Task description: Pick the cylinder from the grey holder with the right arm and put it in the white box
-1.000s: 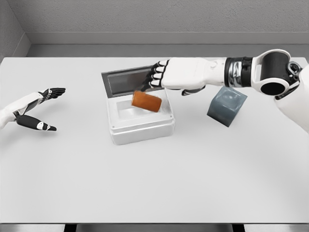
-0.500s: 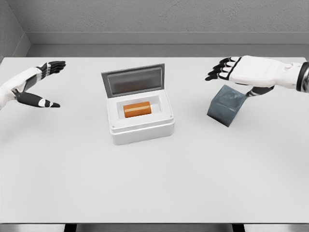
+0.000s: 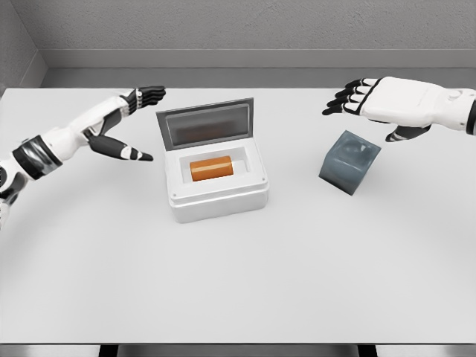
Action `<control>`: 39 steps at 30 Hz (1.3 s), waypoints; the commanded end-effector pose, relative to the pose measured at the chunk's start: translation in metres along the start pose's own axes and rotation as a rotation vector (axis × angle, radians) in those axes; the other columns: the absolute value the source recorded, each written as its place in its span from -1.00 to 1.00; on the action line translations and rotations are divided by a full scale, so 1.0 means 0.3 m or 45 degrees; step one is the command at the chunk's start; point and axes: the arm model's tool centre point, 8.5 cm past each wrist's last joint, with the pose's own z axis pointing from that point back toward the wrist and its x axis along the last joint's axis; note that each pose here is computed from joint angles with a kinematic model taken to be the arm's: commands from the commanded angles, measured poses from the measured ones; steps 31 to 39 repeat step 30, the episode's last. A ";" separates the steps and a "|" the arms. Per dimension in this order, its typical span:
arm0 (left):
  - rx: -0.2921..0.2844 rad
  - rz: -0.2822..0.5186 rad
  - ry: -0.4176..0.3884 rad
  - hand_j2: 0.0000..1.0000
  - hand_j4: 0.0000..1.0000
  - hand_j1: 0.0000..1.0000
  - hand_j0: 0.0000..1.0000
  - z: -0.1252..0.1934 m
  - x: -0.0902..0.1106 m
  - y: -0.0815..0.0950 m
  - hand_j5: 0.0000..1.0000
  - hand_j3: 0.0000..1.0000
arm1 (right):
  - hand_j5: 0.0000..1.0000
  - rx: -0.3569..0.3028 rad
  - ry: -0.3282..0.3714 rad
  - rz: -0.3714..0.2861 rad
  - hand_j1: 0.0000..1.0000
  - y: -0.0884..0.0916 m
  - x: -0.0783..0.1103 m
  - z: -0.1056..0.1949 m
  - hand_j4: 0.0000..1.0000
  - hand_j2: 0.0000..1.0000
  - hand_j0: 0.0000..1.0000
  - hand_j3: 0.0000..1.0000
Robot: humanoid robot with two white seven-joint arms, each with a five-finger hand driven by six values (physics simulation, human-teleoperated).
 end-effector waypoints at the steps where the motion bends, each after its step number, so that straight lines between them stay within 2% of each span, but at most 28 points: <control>1: -0.006 0.008 -0.006 1.00 1.00 1.00 1.00 -0.011 0.000 -0.010 1.00 1.00 | 1.00 -0.005 0.000 -0.007 1.00 -0.001 0.000 -0.001 1.00 1.00 1.00 1.00; 6: -0.043 0.003 -0.044 1.00 1.00 1.00 1.00 -0.024 0.031 -0.030 1.00 1.00 | 1.00 -0.007 -0.001 -0.004 1.00 -0.004 0.000 -0.001 1.00 1.00 1.00 1.00; 9: -0.116 0.002 -0.103 1.00 1.00 1.00 1.00 -0.043 0.075 -0.071 1.00 1.00 | 1.00 -0.011 0.000 -0.003 1.00 -0.008 0.000 -0.001 1.00 1.00 1.00 1.00; 11: -0.150 0.005 -0.110 1.00 1.00 1.00 1.00 -0.051 0.080 -0.093 1.00 1.00 | 1.00 -0.009 0.001 -0.001 1.00 -0.009 -0.001 0.000 1.00 1.00 1.00 1.00; 13: -0.174 -0.008 -0.119 1.00 1.00 1.00 1.00 -0.036 0.101 -0.096 1.00 1.00 | 1.00 -0.009 0.001 -0.001 1.00 -0.009 -0.001 0.000 1.00 1.00 1.00 1.00; 22: -0.183 -0.024 -0.119 1.00 1.00 1.00 1.00 -0.004 0.124 -0.082 1.00 1.00 | 1.00 -0.008 0.000 -0.003 1.00 -0.006 0.000 0.000 1.00 1.00 1.00 1.00; 23: -0.173 -0.023 -0.111 1.00 1.00 1.00 1.00 0.000 0.117 -0.077 1.00 1.00 | 1.00 -0.008 0.000 -0.003 1.00 -0.006 0.000 0.000 1.00 1.00 1.00 1.00; 25: -0.143 -0.061 -0.026 1.00 1.00 1.00 1.00 0.081 0.096 -0.015 1.00 1.00 | 1.00 -0.008 0.000 -0.003 1.00 -0.006 0.000 0.000 1.00 1.00 1.00 1.00; 27: -0.066 -0.059 0.118 1.00 1.00 1.00 1.00 0.176 0.005 0.042 1.00 1.00 | 1.00 -0.008 0.000 -0.003 1.00 -0.006 0.000 0.000 1.00 1.00 1.00 1.00; 29: -0.037 -0.045 0.203 1.00 1.00 1.00 1.00 0.231 -0.056 0.047 1.00 1.00 | 1.00 -0.008 0.000 -0.003 1.00 -0.006 0.000 0.000 1.00 1.00 1.00 1.00; 39: -0.028 -0.039 0.211 1.00 1.00 1.00 1.00 0.240 -0.062 0.049 1.00 1.00 | 1.00 -0.008 0.000 -0.003 1.00 -0.006 0.000 0.000 1.00 1.00 1.00 1.00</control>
